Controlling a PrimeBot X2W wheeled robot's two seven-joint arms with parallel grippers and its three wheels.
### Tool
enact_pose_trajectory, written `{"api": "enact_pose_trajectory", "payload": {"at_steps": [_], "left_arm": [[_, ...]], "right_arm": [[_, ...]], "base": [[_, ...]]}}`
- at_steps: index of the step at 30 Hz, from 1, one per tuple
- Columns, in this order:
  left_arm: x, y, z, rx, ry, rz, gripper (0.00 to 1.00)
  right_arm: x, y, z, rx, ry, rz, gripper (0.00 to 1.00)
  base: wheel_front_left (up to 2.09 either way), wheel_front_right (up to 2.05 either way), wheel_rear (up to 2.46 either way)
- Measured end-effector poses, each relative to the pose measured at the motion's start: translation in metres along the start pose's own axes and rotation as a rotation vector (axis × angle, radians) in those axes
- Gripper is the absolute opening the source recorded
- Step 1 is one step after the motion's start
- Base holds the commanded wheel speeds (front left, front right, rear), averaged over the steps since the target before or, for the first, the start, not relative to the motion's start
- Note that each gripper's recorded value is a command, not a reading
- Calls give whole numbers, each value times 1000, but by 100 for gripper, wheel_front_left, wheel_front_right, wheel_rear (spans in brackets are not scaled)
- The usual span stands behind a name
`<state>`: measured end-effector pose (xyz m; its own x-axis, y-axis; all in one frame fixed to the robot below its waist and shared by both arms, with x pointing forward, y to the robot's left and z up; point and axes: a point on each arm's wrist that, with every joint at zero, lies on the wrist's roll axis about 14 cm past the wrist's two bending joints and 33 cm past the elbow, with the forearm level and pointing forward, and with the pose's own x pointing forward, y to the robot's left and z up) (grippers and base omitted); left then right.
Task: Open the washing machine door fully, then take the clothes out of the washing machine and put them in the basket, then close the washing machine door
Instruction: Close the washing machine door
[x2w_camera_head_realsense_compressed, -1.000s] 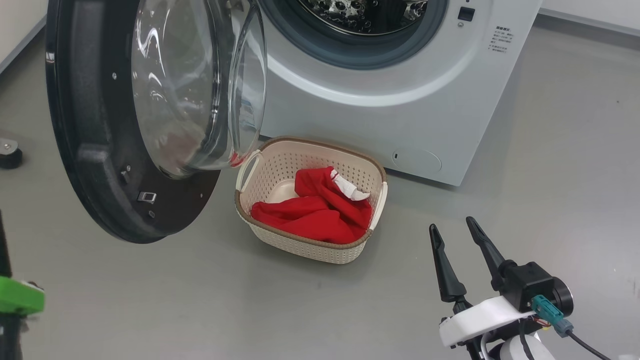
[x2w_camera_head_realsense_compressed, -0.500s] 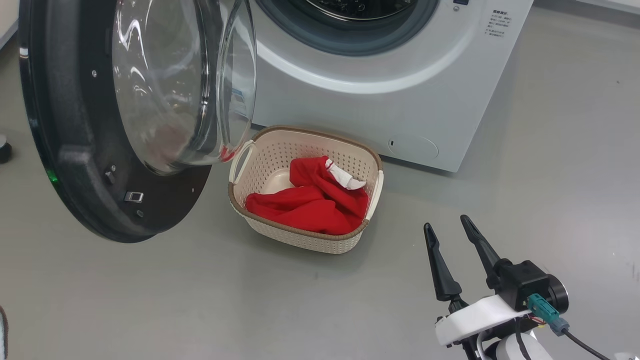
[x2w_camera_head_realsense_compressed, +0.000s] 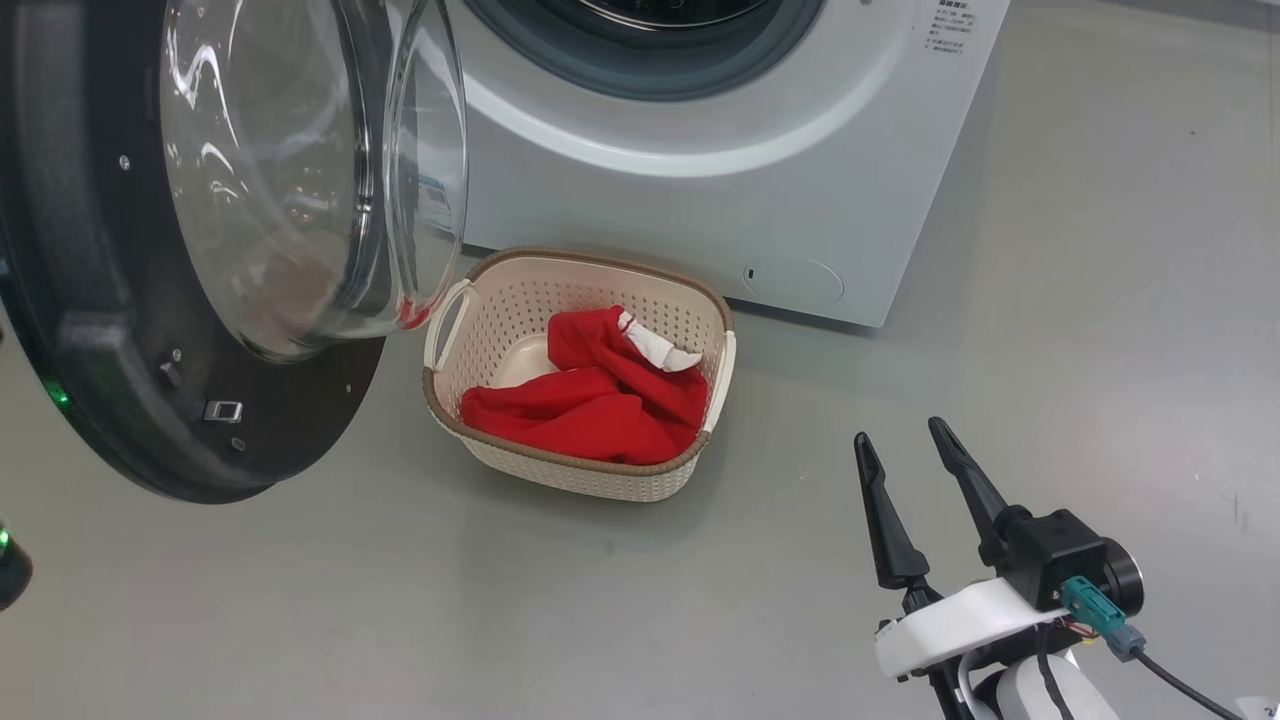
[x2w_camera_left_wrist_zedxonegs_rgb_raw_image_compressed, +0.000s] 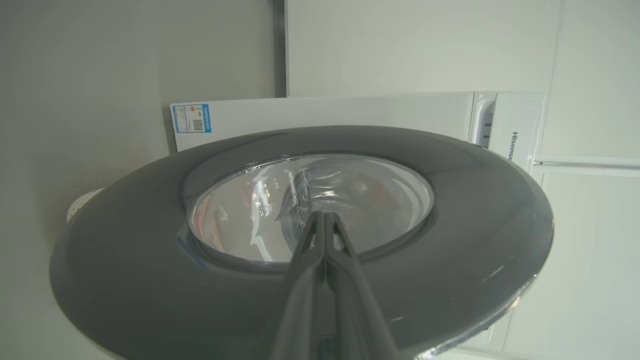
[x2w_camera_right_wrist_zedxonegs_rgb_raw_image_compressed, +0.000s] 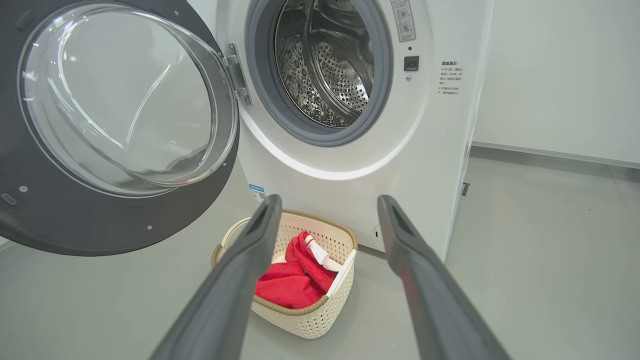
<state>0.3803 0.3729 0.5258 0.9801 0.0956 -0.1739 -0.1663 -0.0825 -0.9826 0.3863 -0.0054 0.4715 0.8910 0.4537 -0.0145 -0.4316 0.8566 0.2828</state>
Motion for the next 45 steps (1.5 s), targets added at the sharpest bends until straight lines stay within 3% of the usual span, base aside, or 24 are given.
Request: {"api": "enact_pose_trajectory", "payload": {"at_steps": [12, 23, 34, 45], "left_arm": [[4, -1, -50, 38, 262, 7, 0], [-2, 8, -112, -3, 492, -11, 0], [3, 16, -168, -71, 620, -26, 0], [22, 15, -209, -106, 690, -37, 0]], "right_arm": [[-3, -7, 7, -8, -19, -26, 100], [-7, -11, 11, -3, -30, -43, 100], [-16, -20, 15, 8, -41, -81, 100], [-34, -48, 25, 5, -69, -188, 100]], "base": [[0, 0, 0], [0, 0, 0], [0, 0, 0], [0, 0, 0]]}}
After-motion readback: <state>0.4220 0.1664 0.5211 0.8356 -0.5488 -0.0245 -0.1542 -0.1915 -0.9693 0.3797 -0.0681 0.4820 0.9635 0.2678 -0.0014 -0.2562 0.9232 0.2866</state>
